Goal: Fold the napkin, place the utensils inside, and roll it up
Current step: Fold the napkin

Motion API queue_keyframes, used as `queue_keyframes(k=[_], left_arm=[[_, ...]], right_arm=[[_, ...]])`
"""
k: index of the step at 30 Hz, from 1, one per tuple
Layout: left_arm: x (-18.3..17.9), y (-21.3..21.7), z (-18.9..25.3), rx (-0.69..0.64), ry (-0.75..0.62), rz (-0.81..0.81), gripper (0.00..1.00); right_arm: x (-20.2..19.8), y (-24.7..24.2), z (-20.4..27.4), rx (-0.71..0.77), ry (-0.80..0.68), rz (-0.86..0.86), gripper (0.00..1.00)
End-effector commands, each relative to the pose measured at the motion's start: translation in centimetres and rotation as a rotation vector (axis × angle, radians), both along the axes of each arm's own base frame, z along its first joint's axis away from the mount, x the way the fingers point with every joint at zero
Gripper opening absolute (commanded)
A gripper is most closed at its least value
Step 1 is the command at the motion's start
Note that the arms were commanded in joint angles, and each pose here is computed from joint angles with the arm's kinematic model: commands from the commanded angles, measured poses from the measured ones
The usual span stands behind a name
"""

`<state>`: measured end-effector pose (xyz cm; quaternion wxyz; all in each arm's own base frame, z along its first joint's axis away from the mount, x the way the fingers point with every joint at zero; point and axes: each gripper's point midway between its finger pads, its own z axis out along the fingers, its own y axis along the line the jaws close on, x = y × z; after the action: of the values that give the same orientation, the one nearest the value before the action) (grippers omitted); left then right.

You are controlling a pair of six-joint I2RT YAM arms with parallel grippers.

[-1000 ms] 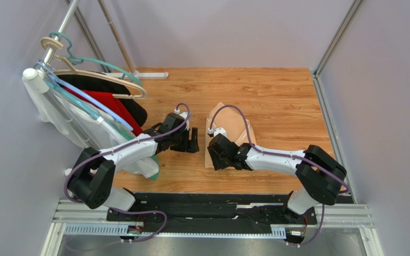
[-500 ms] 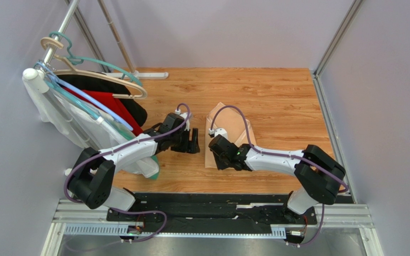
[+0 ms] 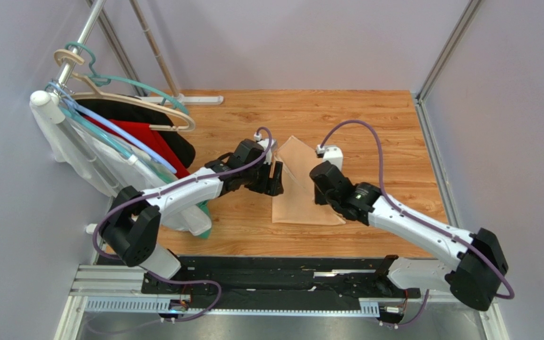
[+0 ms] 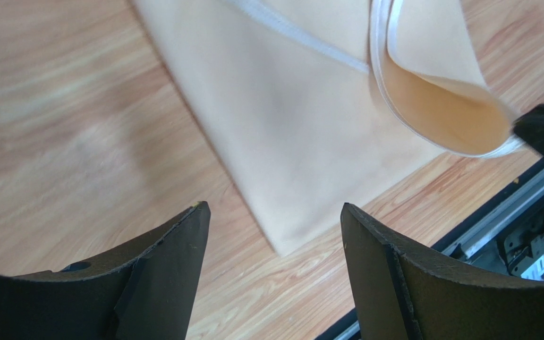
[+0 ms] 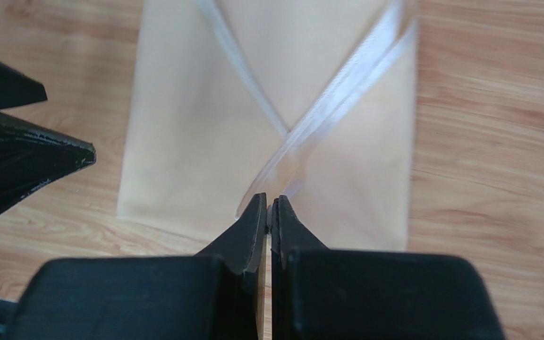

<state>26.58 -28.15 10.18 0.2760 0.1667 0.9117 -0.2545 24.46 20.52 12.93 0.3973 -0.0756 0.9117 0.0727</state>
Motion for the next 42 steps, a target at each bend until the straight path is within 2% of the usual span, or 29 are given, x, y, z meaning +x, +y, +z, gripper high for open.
queue_keyframes(k=[1,6,10,16,23,31,42], left_arm=[[1.5,-3.1,1.1,-0.037,-0.059,-0.071,0.77],[1.9,-6.1,1.2,-0.069,-0.077,-0.16,0.75],[2.4,-6.0,-0.9,0.0,-0.035,-0.12,0.75],[2.3,-3.9,-1.1,-0.008,-0.024,-0.036,0.73],[2.5,0.1,-1.5,-0.019,0.019,0.056,0.74],[1.9,3.2,-1.5,-0.008,0.027,0.112,0.74],[1.7,4.2,-1.9,-0.008,0.035,0.134,0.74]], right_arm=[[0.4,-5.3,1.8,-0.051,-0.045,-0.166,0.0],[0.2,-9.0,2.5,-0.043,-0.055,-0.266,0.0],[0.0,-8.6,2.5,-0.01,-0.049,-0.246,0.0],[-0.3,-4.2,2.4,0.163,-0.01,-0.13,0.0],[-0.8,0.7,2.8,0.262,0.002,-0.035,0.0],[-1.6,5.7,1.1,0.279,0.053,0.048,0.0],[-0.9,8.7,-1.3,0.257,0.054,0.041,0.0]])
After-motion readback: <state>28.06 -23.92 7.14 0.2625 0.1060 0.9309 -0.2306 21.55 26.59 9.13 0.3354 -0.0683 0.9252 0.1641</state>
